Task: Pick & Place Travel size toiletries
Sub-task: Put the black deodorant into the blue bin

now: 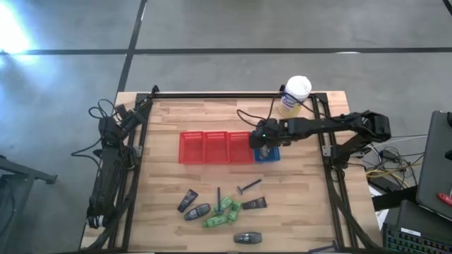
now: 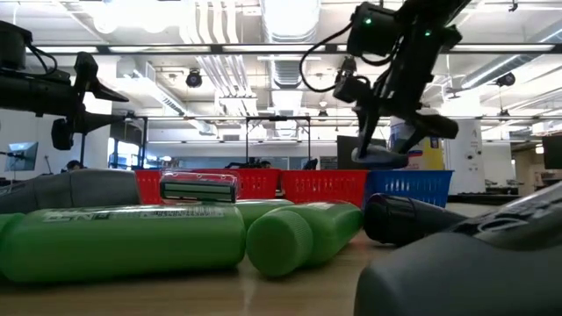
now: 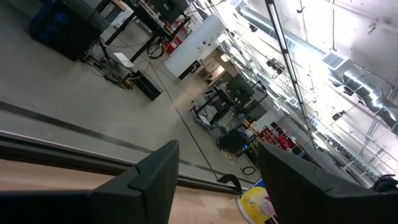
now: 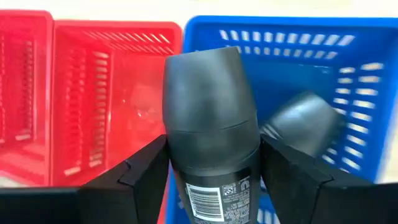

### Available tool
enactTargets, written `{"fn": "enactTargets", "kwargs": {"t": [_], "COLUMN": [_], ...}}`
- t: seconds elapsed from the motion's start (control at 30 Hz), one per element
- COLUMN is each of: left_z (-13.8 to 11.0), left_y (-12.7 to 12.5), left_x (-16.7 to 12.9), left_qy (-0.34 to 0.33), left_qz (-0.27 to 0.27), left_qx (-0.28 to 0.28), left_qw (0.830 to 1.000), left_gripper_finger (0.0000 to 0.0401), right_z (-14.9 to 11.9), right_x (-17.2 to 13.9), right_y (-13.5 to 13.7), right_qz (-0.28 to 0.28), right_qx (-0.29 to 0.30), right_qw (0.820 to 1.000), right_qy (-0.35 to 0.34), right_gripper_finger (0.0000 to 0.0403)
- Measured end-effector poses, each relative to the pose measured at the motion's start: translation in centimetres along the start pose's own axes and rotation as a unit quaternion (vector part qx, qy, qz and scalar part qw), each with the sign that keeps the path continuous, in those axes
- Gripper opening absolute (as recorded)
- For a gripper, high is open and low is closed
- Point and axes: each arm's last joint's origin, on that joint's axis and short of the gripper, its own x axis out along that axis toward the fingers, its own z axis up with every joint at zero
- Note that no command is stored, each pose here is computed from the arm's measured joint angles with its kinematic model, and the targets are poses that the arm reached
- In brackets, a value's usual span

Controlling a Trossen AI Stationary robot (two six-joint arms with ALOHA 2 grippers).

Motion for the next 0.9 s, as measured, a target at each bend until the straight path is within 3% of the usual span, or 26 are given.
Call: {"fn": "enactTargets", "kwargs": {"t": [0.27,0.47,0.57,0.63,0.73,0.9], "left_z": [0.0,0.0,0.0,0.0,0.0,0.0], "left_y": [0.0,0.0,0.0,0.0,0.0,0.0], "left_x": [0.0,0.0,0.0,0.0,0.0,0.0], "left_qy": [0.001,0.001,0.002,0.002,0.002,0.002], "left_qz": [0.001,0.001,0.000,0.000,0.000,0.000], "left_qx": [-0.001,-0.001,-0.001,-0.001,-0.001,-0.001], "left_qw": [1.000,1.000,1.000,1.000,1.000,1.000], "left_gripper_finger": [0.0222,0.0222,0.0222,0.0222,0.0222,0.0222], "right_z": [0.2,0.1,-0.4,-1.5,-4.5,-11.8], "right_x": [0.7,-0.3,-1.3,-2.2,-3.7,-5.7], "right_y": [1.3,1.3,2.1,3.1,4.6,5.7], "right_qz": [-0.019,-0.042,-0.030,-0.004,0.043,0.123], "right_qx": [0.001,-0.014,-0.058,-0.132,-0.278,-0.466], "right_qw": [1.000,0.999,0.998,0.990,0.956,0.862], "right_qy": [0.003,0.003,0.023,0.042,0.076,0.159], "right_gripper_finger": [0.0292,0.0318,0.0322,0.0320,0.0310,0.0289]}}
